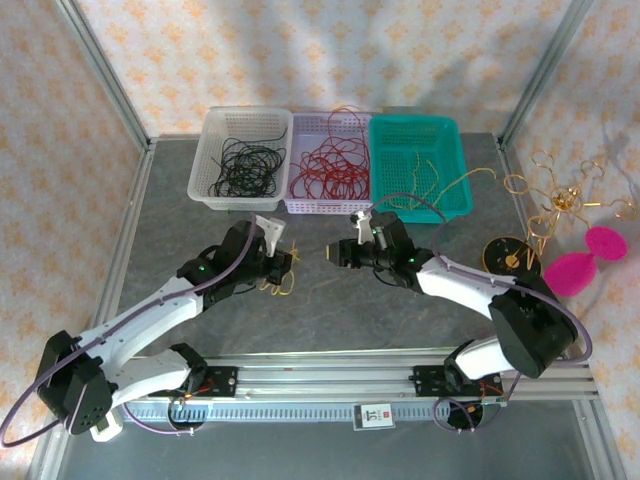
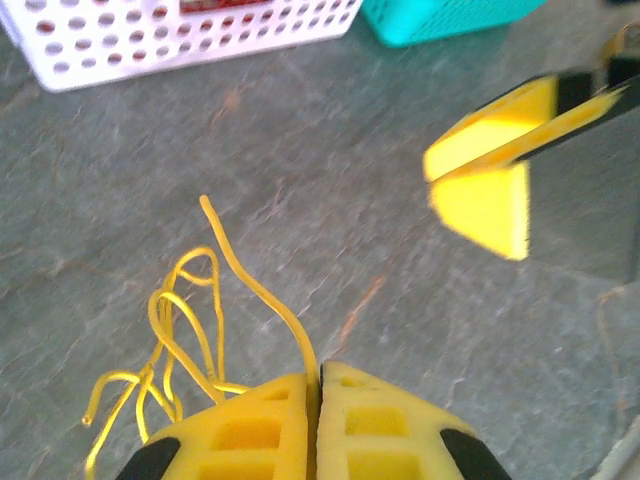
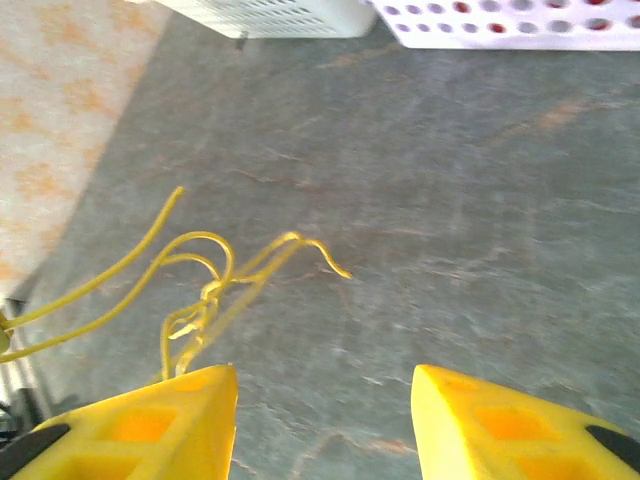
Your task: Untangle the cables
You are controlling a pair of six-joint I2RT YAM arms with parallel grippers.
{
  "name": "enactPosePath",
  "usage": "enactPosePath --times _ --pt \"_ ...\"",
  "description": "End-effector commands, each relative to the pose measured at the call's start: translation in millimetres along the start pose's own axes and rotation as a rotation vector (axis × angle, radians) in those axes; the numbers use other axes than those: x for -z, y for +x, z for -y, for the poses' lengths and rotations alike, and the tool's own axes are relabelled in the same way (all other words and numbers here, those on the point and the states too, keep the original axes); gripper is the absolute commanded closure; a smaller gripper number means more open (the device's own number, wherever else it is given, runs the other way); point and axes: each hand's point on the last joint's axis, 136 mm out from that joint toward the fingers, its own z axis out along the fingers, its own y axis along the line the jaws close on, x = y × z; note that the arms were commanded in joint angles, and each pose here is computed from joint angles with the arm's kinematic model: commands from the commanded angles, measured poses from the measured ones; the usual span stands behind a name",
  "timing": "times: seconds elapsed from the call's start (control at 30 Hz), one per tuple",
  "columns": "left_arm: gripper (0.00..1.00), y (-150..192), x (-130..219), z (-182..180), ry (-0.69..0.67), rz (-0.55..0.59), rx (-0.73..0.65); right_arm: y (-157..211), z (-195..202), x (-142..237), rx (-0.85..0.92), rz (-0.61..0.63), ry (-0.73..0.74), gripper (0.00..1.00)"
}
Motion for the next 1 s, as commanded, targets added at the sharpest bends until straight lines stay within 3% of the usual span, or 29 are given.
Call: enactPosePath --times 0.0,0.37,0.6,0.97 --pt "0.99 -29.2 16.1 25.5 0.104 0.108 0.009 -9.1 -20.6 3.7 -0.013 0.051 -0.118 0.52" --pt "1.00 -77.6 55.7 62.0 0.258 0.267 0.017 -22.1 -64.7 17.4 0.065 0.142 -0.288 0.50" --pt "1.00 -90.2 65.0 55.9 0.220 0.341 0.031 -9.6 -106.6 37.8 0.137 0.122 -0.479 0.52" --pt "1.00 -101.3 71.1 51.8 0.208 0.417 0.068 4.5 -108.7 23.3 0.030 0.052 -0.513 0.55"
